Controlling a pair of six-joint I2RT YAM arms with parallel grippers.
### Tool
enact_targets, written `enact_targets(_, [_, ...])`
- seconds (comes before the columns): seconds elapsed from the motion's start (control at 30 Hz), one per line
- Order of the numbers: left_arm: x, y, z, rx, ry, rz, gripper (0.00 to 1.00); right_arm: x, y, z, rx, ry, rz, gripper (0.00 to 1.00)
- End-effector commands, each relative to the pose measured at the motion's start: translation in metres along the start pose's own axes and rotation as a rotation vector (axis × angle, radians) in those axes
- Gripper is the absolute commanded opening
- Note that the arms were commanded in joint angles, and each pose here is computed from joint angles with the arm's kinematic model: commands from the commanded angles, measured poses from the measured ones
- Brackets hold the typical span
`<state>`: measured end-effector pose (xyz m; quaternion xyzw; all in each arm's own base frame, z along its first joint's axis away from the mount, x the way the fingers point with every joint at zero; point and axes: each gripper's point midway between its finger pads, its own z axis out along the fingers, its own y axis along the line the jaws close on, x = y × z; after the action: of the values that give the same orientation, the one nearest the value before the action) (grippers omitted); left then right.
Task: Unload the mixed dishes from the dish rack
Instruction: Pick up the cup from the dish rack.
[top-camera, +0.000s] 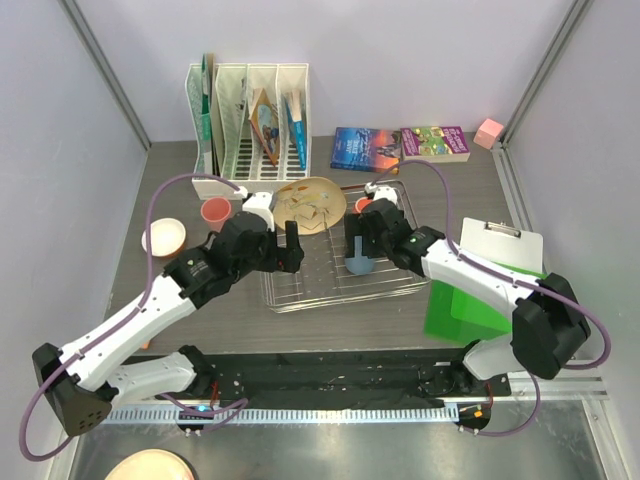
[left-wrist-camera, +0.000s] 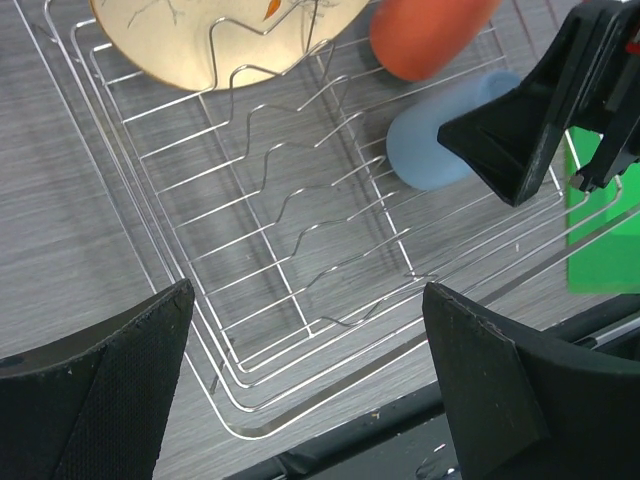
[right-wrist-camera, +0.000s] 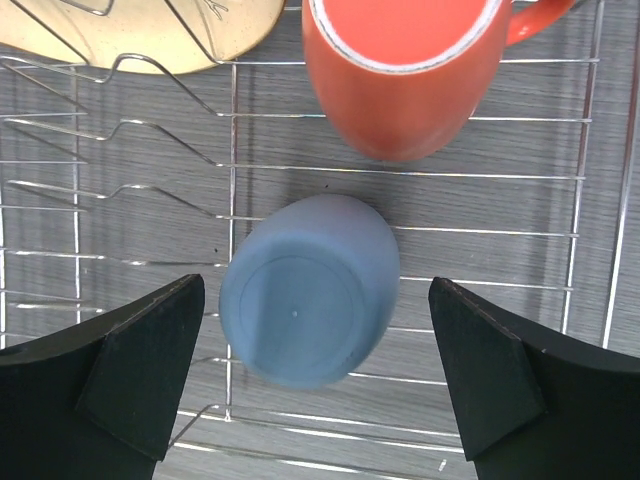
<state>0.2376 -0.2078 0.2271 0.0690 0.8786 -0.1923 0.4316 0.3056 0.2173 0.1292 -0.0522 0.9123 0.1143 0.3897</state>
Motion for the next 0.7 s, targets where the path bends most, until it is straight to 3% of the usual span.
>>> enact_targets(0.0, [-0.004,-0.005,0.002,0.022,-0.037,-0.022,0.94,-0.023,0.016,0.003,-0.038,-0.058,0.019,0.98])
enact_targets(0.27, [0.009,-0.001,0.008,0.015,-0.007,-0.02,0.95,-0.021,0.016,0.008,-0.034,-0.045,0.021,0.83])
enact_targets(0.4, [0.012,0.0,0.009,0.01,0.0,-0.018,0.94,-0.022,0.017,0.003,-0.039,-0.047,0.017,0.63])
enact_targets(0.5, [0.011,0.002,0.008,0.002,-0.002,-0.019,0.94,-0.029,0.017,-0.006,-0.045,-0.068,0.019,0.54])
enact_targets(0.67, [0.007,0.003,0.006,-0.007,-0.017,-0.025,0.94,-0.047,0.02,-0.032,-0.079,-0.115,0.035,0.48])
